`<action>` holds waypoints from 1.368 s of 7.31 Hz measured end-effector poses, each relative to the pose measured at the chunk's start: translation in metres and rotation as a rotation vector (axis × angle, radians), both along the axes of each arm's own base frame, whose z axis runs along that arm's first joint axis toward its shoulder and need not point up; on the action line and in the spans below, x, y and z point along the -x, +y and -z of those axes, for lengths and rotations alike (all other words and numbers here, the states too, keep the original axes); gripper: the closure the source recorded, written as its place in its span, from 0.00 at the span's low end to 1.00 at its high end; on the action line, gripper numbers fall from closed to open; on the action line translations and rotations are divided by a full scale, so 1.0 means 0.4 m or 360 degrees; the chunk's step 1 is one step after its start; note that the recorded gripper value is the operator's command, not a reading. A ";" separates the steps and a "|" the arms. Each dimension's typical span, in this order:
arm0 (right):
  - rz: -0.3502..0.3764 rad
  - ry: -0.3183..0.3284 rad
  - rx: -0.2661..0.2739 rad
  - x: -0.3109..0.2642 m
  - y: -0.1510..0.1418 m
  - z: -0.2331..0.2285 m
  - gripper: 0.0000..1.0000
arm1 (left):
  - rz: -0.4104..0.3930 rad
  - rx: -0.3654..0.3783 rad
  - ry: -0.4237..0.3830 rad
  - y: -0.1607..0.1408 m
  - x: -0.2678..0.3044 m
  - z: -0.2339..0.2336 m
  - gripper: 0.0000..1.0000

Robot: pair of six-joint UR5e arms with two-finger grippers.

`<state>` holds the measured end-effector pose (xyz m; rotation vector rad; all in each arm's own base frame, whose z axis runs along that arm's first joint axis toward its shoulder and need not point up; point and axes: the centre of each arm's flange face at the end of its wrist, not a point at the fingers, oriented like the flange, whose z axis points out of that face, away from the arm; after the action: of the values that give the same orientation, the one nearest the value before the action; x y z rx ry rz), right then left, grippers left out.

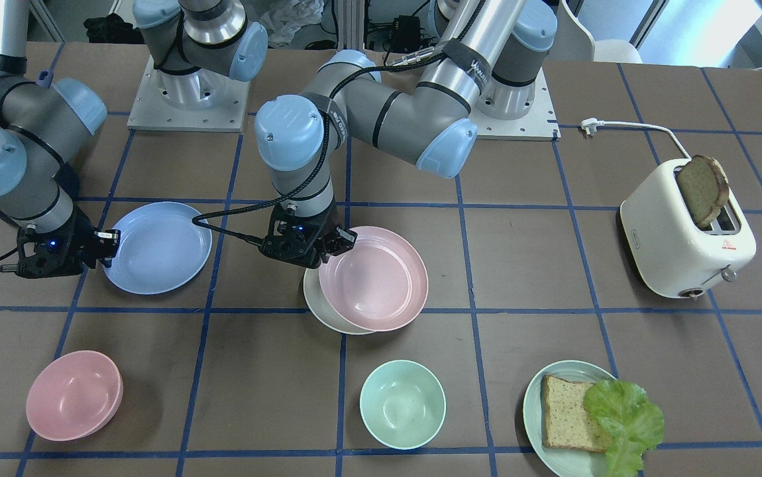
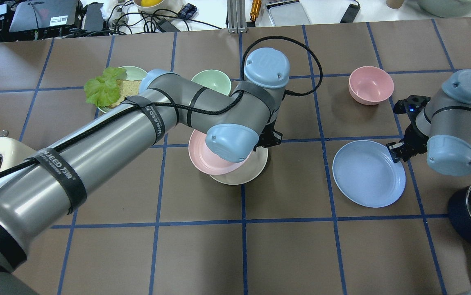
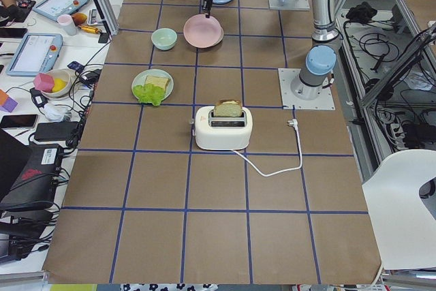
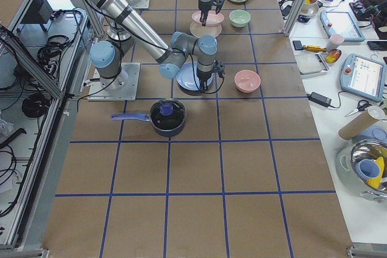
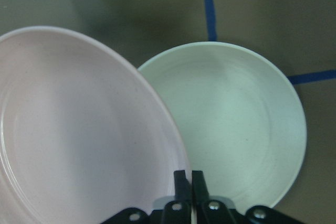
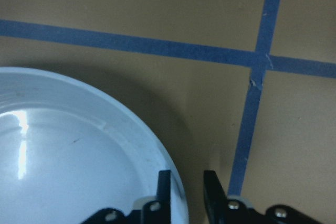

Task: Stack three plates with pink and blue
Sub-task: 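Carry the pink plate with the left gripper onto the cream plate and release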

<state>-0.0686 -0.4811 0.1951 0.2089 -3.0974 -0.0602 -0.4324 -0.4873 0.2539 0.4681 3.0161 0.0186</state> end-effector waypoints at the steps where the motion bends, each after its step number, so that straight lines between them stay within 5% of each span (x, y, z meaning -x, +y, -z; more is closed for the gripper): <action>1: 0.0000 -0.0003 -0.0004 -0.001 0.002 0.002 0.70 | 0.0021 -0.0010 -0.0021 0.008 0.019 0.021 1.00; 4: -0.0001 -0.0007 -0.0010 -0.003 0.005 0.006 0.78 | 0.0058 -0.0027 -0.0040 0.025 0.058 0.062 1.00; 5: -0.0002 -0.0008 -0.0012 -0.003 0.006 0.007 0.80 | 0.0066 -0.0036 -0.0048 0.027 0.063 0.076 0.01; 10: -0.0001 -0.0010 -0.0009 0.000 -0.001 0.010 0.97 | -0.0005 0.0098 0.0056 -0.043 0.004 -0.042 0.00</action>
<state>-0.0685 -0.4816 0.1913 0.2104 -3.1038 -0.0683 -0.4340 -0.5044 0.2706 0.4629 3.0419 -0.0826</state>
